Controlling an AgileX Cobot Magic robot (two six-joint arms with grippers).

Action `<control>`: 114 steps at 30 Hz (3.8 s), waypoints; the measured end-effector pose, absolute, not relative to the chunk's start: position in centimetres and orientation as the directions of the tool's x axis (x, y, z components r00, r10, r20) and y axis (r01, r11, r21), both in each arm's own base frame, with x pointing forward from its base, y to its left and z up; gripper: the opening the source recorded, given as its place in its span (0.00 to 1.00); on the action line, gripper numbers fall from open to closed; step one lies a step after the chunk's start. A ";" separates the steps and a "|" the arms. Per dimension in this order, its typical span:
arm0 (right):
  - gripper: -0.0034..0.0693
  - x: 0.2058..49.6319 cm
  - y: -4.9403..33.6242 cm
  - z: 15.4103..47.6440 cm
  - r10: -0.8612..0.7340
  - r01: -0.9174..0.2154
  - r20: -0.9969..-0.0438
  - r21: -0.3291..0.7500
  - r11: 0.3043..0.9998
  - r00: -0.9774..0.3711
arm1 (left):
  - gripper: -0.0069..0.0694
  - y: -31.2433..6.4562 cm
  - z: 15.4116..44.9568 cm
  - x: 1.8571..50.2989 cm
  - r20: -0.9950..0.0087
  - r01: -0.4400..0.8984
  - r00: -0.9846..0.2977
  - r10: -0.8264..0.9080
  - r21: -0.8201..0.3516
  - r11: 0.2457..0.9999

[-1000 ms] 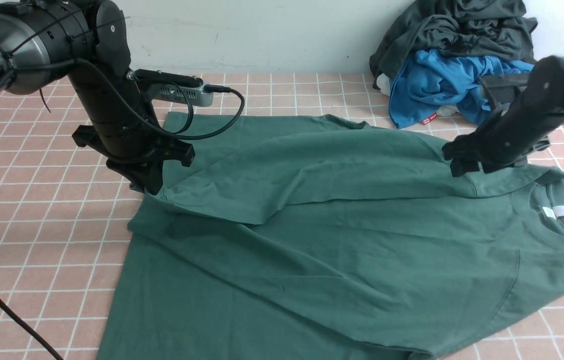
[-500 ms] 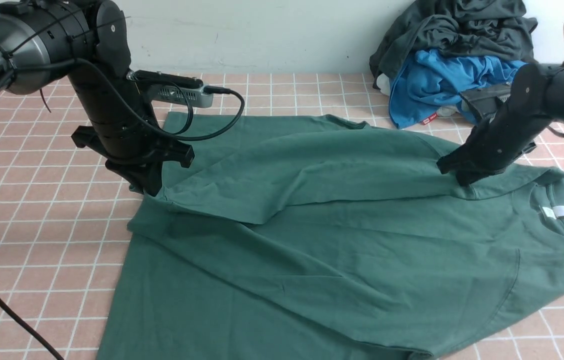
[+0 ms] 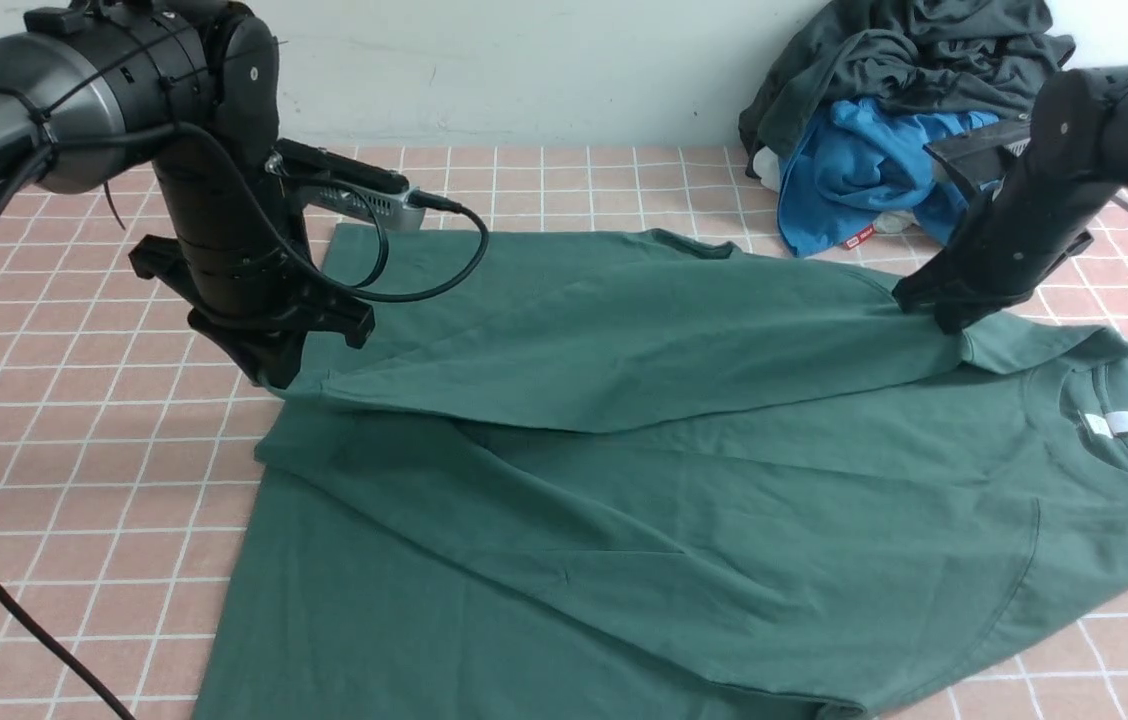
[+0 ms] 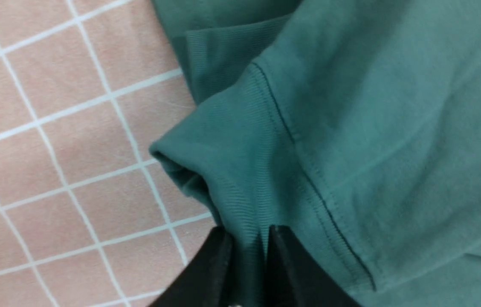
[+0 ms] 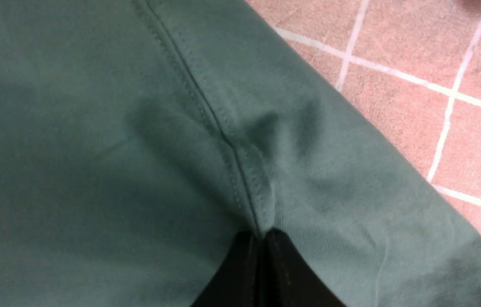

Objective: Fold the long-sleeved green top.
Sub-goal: Use the left arm to drag and drop the cuff onto the cuff closest to the left arm, then use both arms simultaneously to clamp the lower edge of the clothing fabric

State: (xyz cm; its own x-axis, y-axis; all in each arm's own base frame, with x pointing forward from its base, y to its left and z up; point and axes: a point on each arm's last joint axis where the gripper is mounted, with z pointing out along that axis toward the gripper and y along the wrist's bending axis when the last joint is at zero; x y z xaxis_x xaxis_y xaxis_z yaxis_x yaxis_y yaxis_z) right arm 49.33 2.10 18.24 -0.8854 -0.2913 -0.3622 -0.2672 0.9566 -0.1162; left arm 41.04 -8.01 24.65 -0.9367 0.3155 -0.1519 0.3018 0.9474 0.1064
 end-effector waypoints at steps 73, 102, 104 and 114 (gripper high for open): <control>0.31 32.0 5.7 37.1 -0.368 -0.549 -0.697 0.043 0.835 -0.615 | 0.10 -6.7 20.1 18.3 -0.221 0.807 -0.398 0.890 0.377 0.454; 0.65 24.7 4.8 15.7 -0.951 -0.895 -0.075 -0.325 0.307 -0.299 | 0.10 -4.9 22.5 17.5 -0.376 0.523 -0.640 0.670 0.426 0.739; 0.58 24.9 4.9 15.4 -0.955 -0.897 -0.074 -0.329 0.296 -0.289 | 0.10 -4.9 22.5 17.5 -0.377 0.521 -0.641 0.668 0.425 0.740; 0.06 24.8 4.8 16.6 -0.938 -0.862 -0.114 -0.371 0.345 -0.327 | 0.10 -4.9 22.6 17.2 -0.397 0.502 -0.669 0.628 0.382 0.776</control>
State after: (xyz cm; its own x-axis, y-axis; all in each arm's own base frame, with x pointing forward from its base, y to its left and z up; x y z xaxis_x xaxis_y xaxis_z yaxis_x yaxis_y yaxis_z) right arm 24.85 4.77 16.59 -0.3267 -0.9382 -0.1140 -0.8620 0.3453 -0.3711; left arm 17.18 -4.94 22.59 -0.6691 0.6283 -0.3970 0.5019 0.7759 0.3822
